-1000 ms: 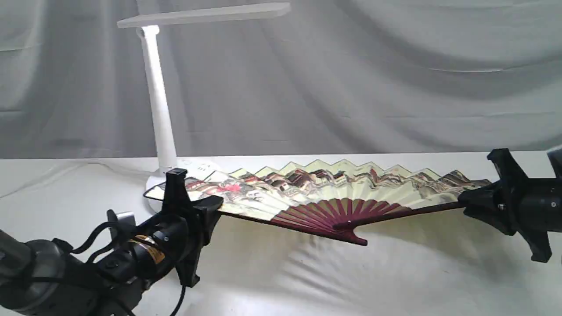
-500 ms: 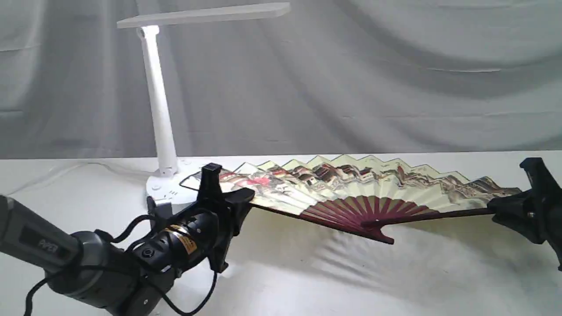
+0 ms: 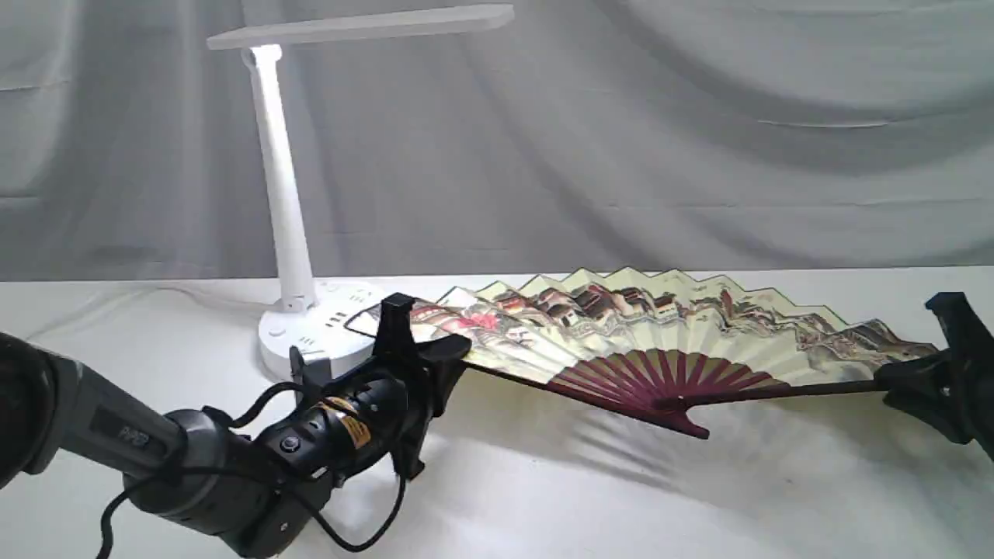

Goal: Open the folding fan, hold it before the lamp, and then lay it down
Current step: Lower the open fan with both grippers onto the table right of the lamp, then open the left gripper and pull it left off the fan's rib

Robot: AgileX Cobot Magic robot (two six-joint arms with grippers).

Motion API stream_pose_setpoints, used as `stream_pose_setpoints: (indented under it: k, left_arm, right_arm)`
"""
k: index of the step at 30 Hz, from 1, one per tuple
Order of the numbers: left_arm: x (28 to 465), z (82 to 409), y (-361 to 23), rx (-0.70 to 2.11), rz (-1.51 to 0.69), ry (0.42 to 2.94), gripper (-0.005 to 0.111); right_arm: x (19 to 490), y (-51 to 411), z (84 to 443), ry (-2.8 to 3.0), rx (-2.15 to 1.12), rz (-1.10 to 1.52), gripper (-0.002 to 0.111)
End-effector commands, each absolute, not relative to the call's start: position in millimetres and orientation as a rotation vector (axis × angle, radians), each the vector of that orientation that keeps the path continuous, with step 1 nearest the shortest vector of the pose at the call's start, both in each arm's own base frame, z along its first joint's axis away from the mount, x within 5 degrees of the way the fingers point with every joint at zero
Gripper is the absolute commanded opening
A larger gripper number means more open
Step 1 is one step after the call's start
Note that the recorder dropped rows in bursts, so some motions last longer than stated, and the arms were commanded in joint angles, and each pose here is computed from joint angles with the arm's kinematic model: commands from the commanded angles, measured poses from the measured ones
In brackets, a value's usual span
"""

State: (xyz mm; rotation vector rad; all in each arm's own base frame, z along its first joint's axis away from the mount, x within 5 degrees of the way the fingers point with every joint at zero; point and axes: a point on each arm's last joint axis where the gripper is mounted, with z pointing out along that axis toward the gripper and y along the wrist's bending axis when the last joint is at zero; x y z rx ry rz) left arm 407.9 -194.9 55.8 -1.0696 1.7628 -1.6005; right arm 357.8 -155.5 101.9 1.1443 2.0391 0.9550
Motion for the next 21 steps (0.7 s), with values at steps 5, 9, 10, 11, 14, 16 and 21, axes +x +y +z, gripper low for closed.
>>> stream_pose_setpoints:
  k: [5,9,10,11,14,16,21]
  left_arm:
    - [417.2,74.0,-195.3,-1.066,-1.724,1.623,0.000]
    - [416.9,74.0,-195.8,-1.058,-1.726,1.630,0.001]
    - [416.6,73.9,-196.3,-1.052,-1.727,1.636,0.003]
    - [416.4,73.9,-196.6,-1.048,-1.728,1.640,0.004]
    - [416.1,73.8,-196.9,-1.043,-1.729,1.645,0.015]
    - [415.7,74.0,-197.5,-1.032,-1.732,1.651,0.024]
    - [413.4,73.3,-200.3,-0.974,-1.739,1.701,0.037]
  right_arm:
    - [341.5,-183.4,89.0,2.111,1.118,0.728,0.000]
    - [341.1,-183.9,88.9,2.111,1.116,0.726,0.000]
    - [341.2,-183.7,89.0,2.111,1.115,0.729,0.000]
    - [341.4,-183.6,89.2,2.109,1.115,0.732,0.000]
    - [341.7,-182.4,90.0,2.107,1.106,0.751,0.004]
    - [341.9,-181.7,90.4,2.105,1.101,0.762,0.009]
    - [342.1,-180.8,90.9,2.105,1.093,0.775,0.032]
